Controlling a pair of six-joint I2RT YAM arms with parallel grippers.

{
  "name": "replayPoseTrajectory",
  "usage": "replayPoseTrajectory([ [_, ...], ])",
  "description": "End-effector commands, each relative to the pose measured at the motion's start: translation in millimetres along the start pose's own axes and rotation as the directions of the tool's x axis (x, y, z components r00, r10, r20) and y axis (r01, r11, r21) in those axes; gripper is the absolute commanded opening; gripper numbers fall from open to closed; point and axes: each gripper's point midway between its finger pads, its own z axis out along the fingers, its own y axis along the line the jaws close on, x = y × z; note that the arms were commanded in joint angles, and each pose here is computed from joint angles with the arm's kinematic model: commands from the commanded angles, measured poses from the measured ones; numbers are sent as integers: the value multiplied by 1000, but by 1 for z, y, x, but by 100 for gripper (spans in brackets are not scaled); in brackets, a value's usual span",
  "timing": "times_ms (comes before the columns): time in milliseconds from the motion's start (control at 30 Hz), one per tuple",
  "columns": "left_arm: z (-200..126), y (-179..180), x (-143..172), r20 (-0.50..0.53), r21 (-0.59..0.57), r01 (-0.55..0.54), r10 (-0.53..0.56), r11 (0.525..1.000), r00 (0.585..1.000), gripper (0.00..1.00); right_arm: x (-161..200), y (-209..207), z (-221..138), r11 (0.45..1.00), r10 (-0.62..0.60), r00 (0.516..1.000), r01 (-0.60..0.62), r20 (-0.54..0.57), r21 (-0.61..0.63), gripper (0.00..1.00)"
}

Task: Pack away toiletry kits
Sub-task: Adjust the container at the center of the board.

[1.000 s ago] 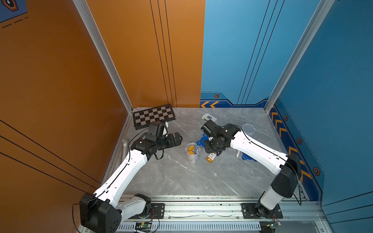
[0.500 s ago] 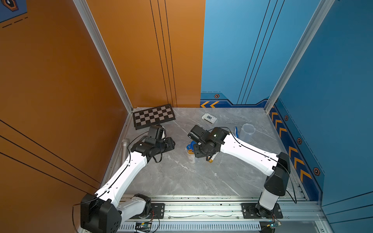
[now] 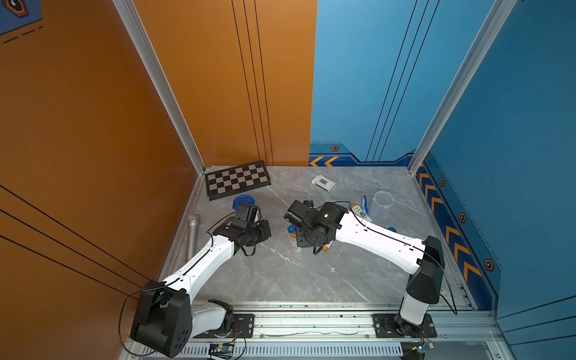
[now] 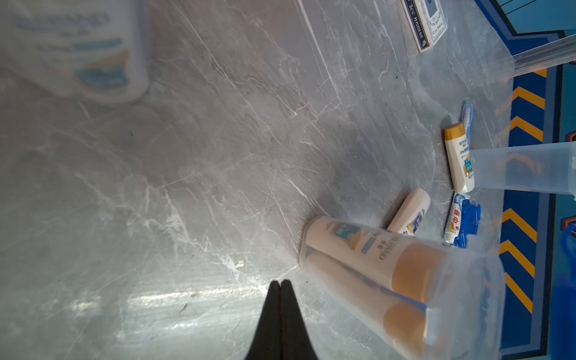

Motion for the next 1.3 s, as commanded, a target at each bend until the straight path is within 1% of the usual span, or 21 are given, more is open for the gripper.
replayPoseTrajectory([
  [0,13,-19,-1,11,87,0,-1,996,1000,0,-4,-15,-17,998,47,998,-48,46,27,23],
  [133,28,-29,0,18,119,-9,7,993,1000,0,-4,-19,-20,998,56,997,-58,55,37,22],
  [267,43,-33,10,0,144,6,-6,990,1000,0,-4,-23,-23,996,68,996,-71,63,47,22],
  [333,47,-39,16,-9,154,-6,8,988,1000,0,-3,-27,-26,996,70,995,-74,66,54,22],
  [467,51,-43,30,-33,157,-26,32,987,999,0,0,-33,-29,994,79,994,-84,73,67,22],
  [633,56,-44,47,-65,180,-22,34,983,997,0,1,-36,-31,993,84,993,-90,79,74,22],
  [900,54,-55,54,-82,218,-23,42,976,996,0,3,-40,-30,991,91,993,-98,78,89,22],
  [1267,58,-71,74,-149,267,-39,81,963,986,0,3,-43,-31,987,112,989,-122,99,107,22],
])
